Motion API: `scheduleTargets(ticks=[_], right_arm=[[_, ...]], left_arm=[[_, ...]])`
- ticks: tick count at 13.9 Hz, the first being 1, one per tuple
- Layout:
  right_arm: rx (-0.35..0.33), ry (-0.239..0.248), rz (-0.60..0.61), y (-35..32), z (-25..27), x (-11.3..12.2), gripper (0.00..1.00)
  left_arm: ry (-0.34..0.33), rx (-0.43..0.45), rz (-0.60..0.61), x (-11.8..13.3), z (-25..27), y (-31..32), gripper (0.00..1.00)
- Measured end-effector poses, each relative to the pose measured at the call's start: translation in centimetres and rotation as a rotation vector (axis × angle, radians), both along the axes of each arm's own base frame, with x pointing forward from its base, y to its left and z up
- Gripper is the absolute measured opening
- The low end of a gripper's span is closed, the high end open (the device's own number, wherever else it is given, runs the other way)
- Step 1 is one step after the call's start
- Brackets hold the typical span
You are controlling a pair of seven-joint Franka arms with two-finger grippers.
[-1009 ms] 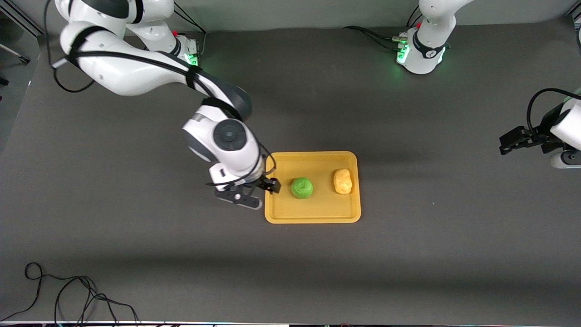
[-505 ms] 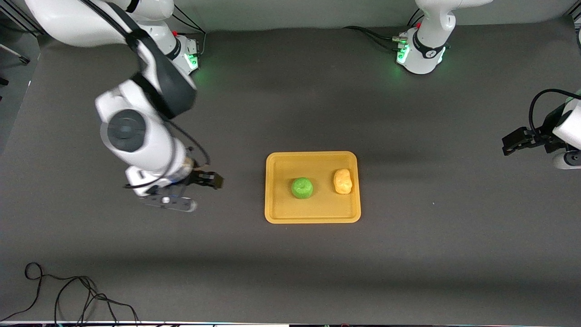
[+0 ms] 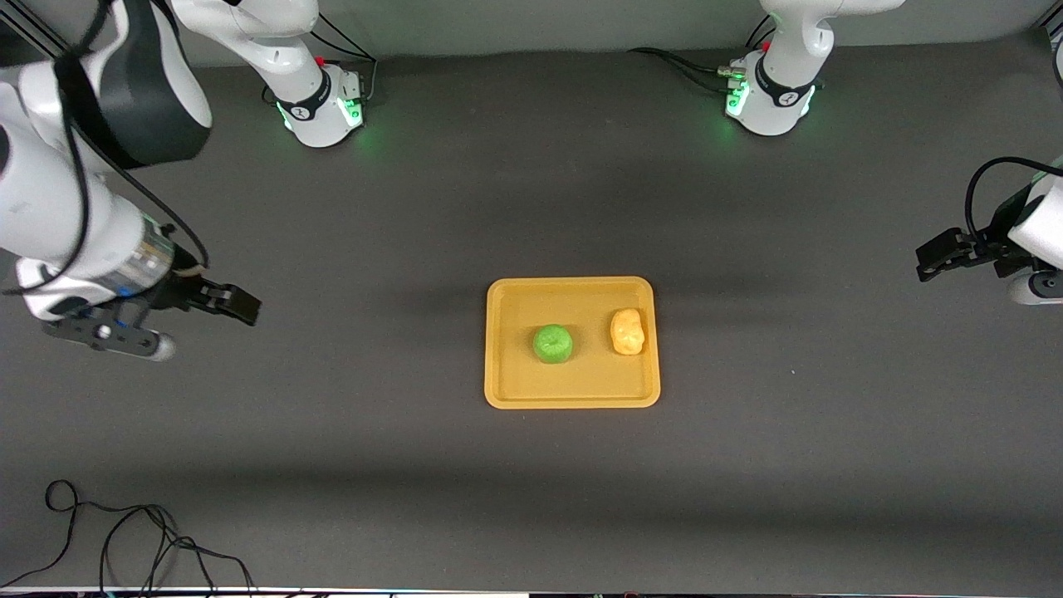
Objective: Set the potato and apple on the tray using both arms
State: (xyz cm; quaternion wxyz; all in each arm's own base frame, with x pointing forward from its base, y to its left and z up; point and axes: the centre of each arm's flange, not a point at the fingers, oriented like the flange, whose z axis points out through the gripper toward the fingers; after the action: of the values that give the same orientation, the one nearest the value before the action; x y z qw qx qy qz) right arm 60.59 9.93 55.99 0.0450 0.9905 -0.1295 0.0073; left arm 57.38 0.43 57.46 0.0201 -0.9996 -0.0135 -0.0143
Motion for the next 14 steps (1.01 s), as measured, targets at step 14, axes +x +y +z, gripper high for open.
scheduleTargets(ticks=[14], right_arm=[[0.132,0.002,-0.045,-6.8,3.4,-2.0,1.00]], left_arm=[[0.002,-0.017,-0.023,-0.5,0.4,-1.3,1.00]])
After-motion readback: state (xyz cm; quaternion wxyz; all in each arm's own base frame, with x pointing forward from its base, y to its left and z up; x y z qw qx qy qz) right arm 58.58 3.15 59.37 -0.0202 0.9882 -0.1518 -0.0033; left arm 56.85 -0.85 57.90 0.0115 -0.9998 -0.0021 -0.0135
